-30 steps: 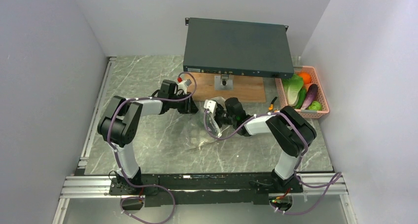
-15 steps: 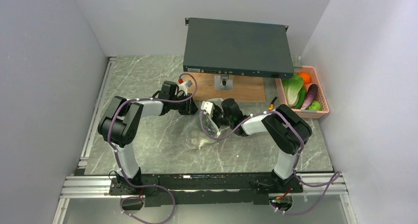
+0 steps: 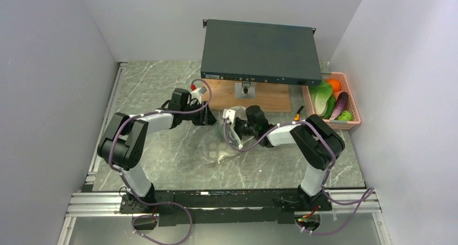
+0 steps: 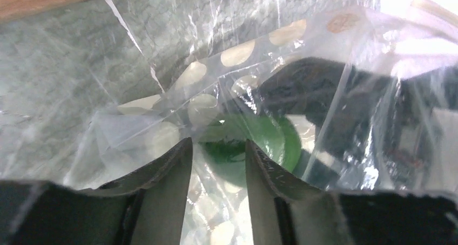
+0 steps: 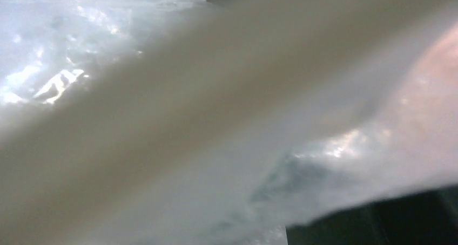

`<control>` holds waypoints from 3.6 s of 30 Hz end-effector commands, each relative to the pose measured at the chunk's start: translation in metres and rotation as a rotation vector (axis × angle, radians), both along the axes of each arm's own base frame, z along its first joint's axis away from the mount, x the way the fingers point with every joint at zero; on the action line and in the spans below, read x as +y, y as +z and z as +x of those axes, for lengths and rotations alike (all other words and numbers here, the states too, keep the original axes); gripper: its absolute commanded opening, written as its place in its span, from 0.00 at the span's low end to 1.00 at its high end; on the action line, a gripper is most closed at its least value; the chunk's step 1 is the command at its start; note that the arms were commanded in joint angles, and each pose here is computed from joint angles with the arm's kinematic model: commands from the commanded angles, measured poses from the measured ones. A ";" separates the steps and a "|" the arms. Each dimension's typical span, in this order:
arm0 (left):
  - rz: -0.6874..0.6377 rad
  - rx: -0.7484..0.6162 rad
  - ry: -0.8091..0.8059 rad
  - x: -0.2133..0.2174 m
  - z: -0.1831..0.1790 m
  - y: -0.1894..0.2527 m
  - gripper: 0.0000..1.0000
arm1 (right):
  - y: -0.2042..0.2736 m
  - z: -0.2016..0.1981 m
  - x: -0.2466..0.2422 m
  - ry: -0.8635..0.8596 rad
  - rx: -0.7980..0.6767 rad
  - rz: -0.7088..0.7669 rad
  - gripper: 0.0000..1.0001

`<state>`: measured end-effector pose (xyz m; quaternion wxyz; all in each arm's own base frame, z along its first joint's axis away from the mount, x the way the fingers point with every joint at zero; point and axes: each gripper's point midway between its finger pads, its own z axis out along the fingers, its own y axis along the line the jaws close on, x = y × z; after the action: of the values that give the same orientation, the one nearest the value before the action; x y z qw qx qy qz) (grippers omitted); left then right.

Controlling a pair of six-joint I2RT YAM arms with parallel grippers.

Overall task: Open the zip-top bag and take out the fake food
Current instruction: Pick up the fake vegetable from the zipper food storage bag.

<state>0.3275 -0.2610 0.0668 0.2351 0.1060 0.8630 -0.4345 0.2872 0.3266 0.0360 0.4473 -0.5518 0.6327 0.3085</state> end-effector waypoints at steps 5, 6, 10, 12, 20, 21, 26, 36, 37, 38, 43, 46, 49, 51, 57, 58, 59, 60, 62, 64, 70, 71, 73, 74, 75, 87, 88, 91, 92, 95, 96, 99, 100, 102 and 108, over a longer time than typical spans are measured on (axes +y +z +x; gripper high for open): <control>-0.027 -0.148 0.090 0.030 0.013 0.054 0.58 | 0.074 0.007 -0.007 0.076 -0.065 0.152 0.22; -0.030 -0.160 0.092 0.031 0.013 0.058 0.61 | 0.076 0.004 -0.008 0.090 -0.060 0.153 0.21; -0.048 -0.220 0.085 0.037 0.009 0.072 0.69 | 0.076 -0.007 -0.010 0.119 -0.020 0.145 0.20; -0.054 -0.256 0.097 0.044 0.006 0.080 0.70 | 0.074 -0.010 -0.013 0.121 -0.012 0.140 0.20; -0.064 -0.422 0.140 0.082 -0.007 0.114 0.76 | 0.086 -0.009 -0.027 0.147 0.003 0.117 0.20; -0.074 -0.450 0.110 0.081 -0.012 0.118 0.78 | 0.085 -0.008 -0.028 0.143 -0.002 0.112 0.20; -0.154 -0.587 -0.104 0.067 -0.051 0.129 0.82 | 0.085 -0.007 -0.029 0.134 0.000 0.110 0.19; -0.048 -0.766 -0.267 0.039 -0.087 0.090 0.86 | 0.088 -0.004 -0.025 0.134 -0.012 0.121 0.20; -0.038 -0.752 -0.266 0.037 -0.086 0.085 0.86 | 0.090 -0.003 -0.025 0.134 -0.015 0.124 0.20; -0.032 -0.744 -0.266 0.035 -0.085 0.081 0.85 | 0.091 -0.003 -0.024 0.136 -0.018 0.125 0.20; 0.047 -0.705 -0.277 0.033 -0.078 0.059 0.80 | 0.093 -0.003 -0.024 0.136 -0.028 0.130 0.19; 0.081 -0.655 -0.296 0.035 -0.079 0.046 0.52 | 0.096 -0.003 -0.024 0.131 -0.028 0.136 0.19; 0.105 -0.622 -0.309 0.037 -0.080 0.039 0.11 | 0.098 -0.003 -0.025 0.127 -0.024 0.141 0.17; 0.130 -0.614 -0.297 0.040 -0.077 0.038 0.00 | 0.100 -0.002 -0.027 0.118 -0.021 0.149 0.16; 0.176 -0.647 -0.239 0.049 -0.063 0.049 0.00 | 0.119 0.007 -0.036 0.076 -0.004 0.194 0.15; 0.190 -0.639 -0.236 0.051 -0.062 0.049 0.00 | 0.124 0.008 -0.038 0.070 0.008 0.210 0.15; 0.200 -0.637 -0.240 0.052 -0.060 0.050 0.00 | 0.128 0.009 -0.039 0.070 0.010 0.222 0.15; 0.212 -0.629 -0.245 0.053 -0.058 0.049 0.00 | 0.133 0.010 -0.040 0.063 0.014 0.236 0.15; 0.236 -0.618 -0.266 0.055 -0.056 0.047 0.00 | 0.142 0.011 -0.040 0.045 0.024 0.262 0.14; 0.254 -0.620 -0.282 0.056 -0.054 0.047 0.00 | 0.149 0.012 -0.040 0.035 0.030 0.283 0.14; 0.302 -0.663 -0.235 0.075 -0.039 0.060 0.00 | 0.143 0.008 -0.049 0.033 0.034 0.252 0.12; 0.300 -0.669 -0.221 0.078 -0.038 0.063 0.00 | 0.142 0.009 -0.053 0.027 0.029 0.245 0.12; 0.305 -0.673 -0.199 0.087 -0.035 0.064 0.00 | 0.139 0.009 -0.059 0.018 0.028 0.232 0.12; 0.309 -0.669 -0.194 0.091 -0.035 0.063 0.00 | 0.139 0.008 -0.062 0.018 0.022 0.224 0.12; 0.312 -0.663 -0.192 0.094 -0.036 0.062 0.00 | 0.137 0.006 -0.065 0.019 0.018 0.212 0.12; 0.333 -0.626 -0.133 0.122 -0.029 0.065 0.00 | 0.142 -0.014 -0.097 0.002 -0.025 0.159 0.11; 0.326 -0.624 -0.133 0.121 -0.029 0.066 0.00 | 0.143 -0.014 -0.101 -0.010 -0.024 0.157 0.11; 0.322 -0.616 -0.128 0.122 -0.029 0.067 0.00 | 0.145 -0.014 -0.120 -0.060 -0.024 0.148 0.11; 0.321 -0.616 -0.124 0.123 -0.028 0.068 0.00 | 0.146 -0.014 -0.127 -0.079 -0.023 0.146 0.11; 0.317 -0.611 -0.107 0.125 -0.028 0.071 0.00 | 0.144 -0.015 -0.147 -0.133 -0.013 0.122 0.11; 0.314 -0.608 -0.100 0.125 -0.027 0.073 0.00 | 0.143 -0.016 -0.154 -0.148 -0.012 0.115 0.11; 0.307 -0.602 -0.064 0.128 -0.025 0.079 0.00 | 0.141 -0.016 -0.177 -0.213 -0.016 0.096 0.11; 0.305 -0.603 -0.056 0.129 -0.025 0.081 0.00 | 0.141 -0.016 -0.185 -0.239 -0.015 0.095 0.11; 0.308 -0.605 -0.037 0.131 -0.023 0.086 0.00 | 0.141 -0.012 -0.206 -0.316 -0.009 0.096 0.11; 0.312 -0.651 -0.001 0.134 -0.018 0.104 0.00 | 0.142 -0.005 -0.271 -0.526 0.006 0.075 0.11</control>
<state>0.2982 -0.1276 0.1355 0.4358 0.2747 0.8202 -0.2487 0.2874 0.0783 0.1753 0.5289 -0.3704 0.7313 0.2198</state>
